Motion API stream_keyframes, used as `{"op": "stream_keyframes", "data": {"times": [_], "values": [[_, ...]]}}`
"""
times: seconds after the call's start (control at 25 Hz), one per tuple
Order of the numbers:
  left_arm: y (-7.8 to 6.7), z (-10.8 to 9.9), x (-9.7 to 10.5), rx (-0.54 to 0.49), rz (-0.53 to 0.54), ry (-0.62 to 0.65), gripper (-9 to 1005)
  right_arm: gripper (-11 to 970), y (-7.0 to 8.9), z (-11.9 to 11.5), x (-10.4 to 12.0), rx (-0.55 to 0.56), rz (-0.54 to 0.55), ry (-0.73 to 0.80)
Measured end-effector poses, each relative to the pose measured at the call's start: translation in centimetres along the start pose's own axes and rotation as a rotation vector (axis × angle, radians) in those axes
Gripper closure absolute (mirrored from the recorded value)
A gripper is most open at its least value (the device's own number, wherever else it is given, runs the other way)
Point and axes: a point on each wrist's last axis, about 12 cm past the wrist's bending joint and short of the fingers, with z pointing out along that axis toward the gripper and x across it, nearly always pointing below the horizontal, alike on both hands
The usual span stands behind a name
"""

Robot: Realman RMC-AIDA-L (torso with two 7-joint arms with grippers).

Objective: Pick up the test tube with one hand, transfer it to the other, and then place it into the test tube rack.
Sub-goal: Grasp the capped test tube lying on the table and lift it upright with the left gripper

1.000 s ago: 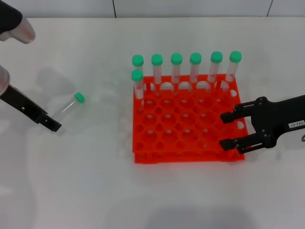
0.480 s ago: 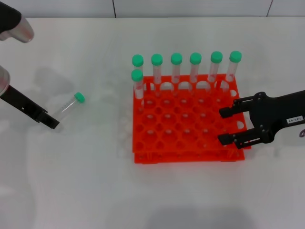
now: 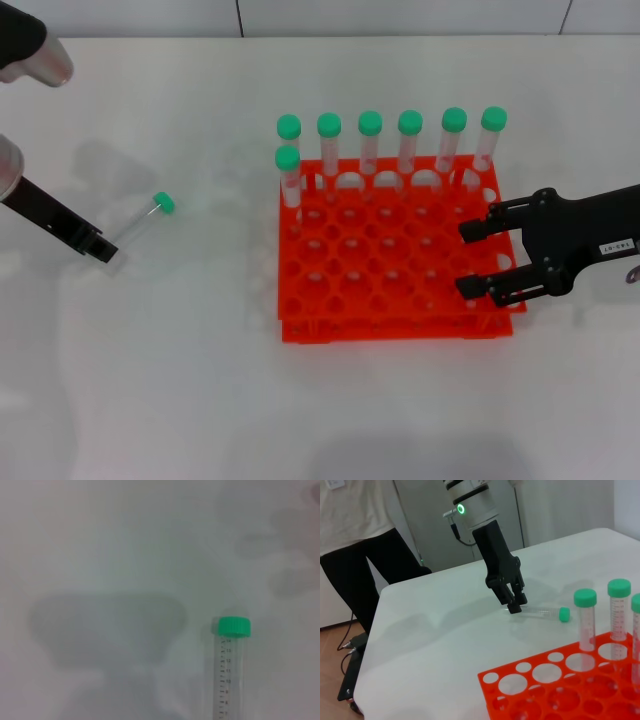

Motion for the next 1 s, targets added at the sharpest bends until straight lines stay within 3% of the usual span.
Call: {"op": "stream_keyframes", "data": {"times": [0.04,0.8,1.0], "values": [[-0.08,0.12,-0.06,0.004,0.001,0.004,666,224,0.00,0.01,-0.03,0.000,-0.001,0.000],[-0.18,0.60,-0.02,0.027,-0.009,0.030,671,225,-0.09,0.18,-0.42,-0.003,-0.009,-0.003],[-0.35,0.90,0.06,0.042,-0.012,0.039,744,225,-0.11,0.19,-0.48,-0.003,-0.010,-0.003]]}}
